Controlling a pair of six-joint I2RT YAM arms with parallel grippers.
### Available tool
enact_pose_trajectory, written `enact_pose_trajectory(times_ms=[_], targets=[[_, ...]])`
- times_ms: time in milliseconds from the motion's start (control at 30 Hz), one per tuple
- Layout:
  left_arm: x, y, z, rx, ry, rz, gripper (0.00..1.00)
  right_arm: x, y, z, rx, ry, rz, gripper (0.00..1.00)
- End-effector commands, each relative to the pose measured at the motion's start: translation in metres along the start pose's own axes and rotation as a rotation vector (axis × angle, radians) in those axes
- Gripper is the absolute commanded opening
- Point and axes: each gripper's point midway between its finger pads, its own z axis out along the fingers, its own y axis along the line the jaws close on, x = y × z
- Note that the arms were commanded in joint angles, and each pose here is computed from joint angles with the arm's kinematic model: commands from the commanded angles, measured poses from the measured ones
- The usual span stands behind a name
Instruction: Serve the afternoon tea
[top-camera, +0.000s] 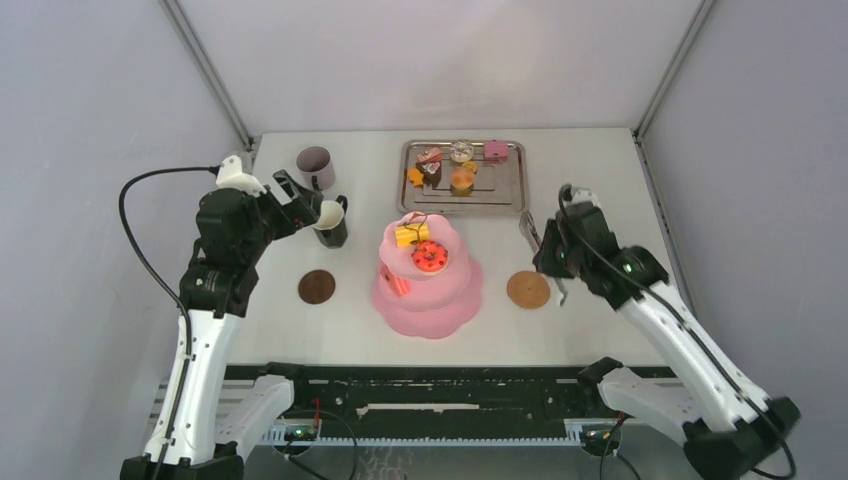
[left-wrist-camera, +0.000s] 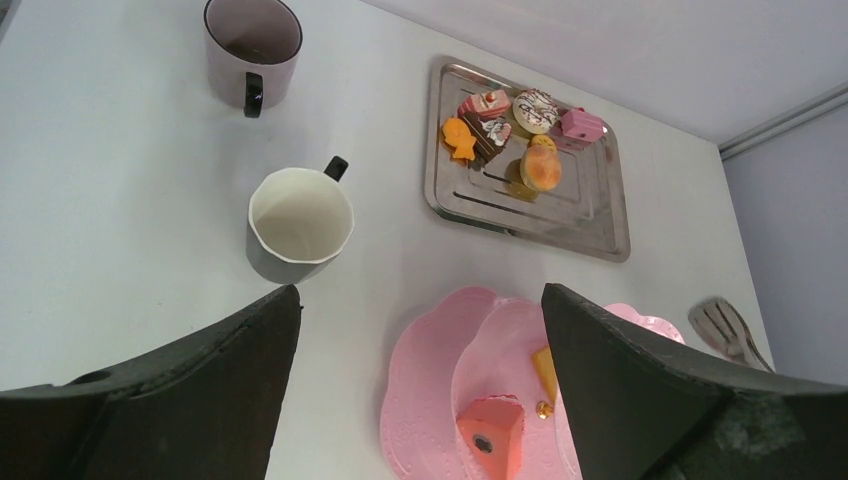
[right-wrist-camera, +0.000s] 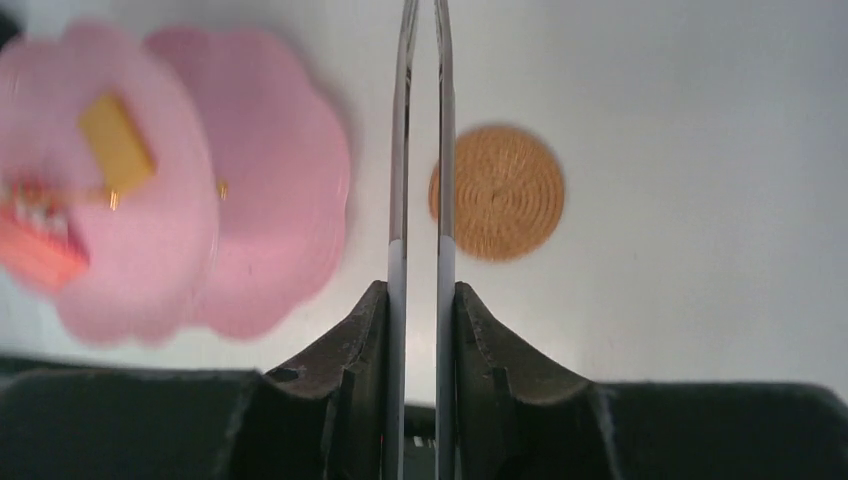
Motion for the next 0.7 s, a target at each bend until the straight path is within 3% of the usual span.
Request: enact_pose_trajectory(times_ms=[0, 200, 367, 667], targets=[[-0.011, -0.004, -0.003, 0.016, -0.043, 0.000, 0.94, -0.098, 0.021, 0.034, -0.114, -0.199, 0.084, 0.35], [-0.014, -0.001, -0.001, -0.003, -0.043, 0.012, 0.94, -0.151, 0.039, 0.078, -0.160, -0.185, 0.065, 0.40], [-0.018, 0.001, 0.003, -0.020, -0.039, 0.019, 0.94, -0.160, 0.066, 0.111, -0.268, -0.121, 0.057, 0.48], [-0.020, 0.003, 0.009, -0.041, -0.032, 0.023, 0.94, -0.167, 0.074, 0.156, -0.340, -0.060, 0.160, 0.53]])
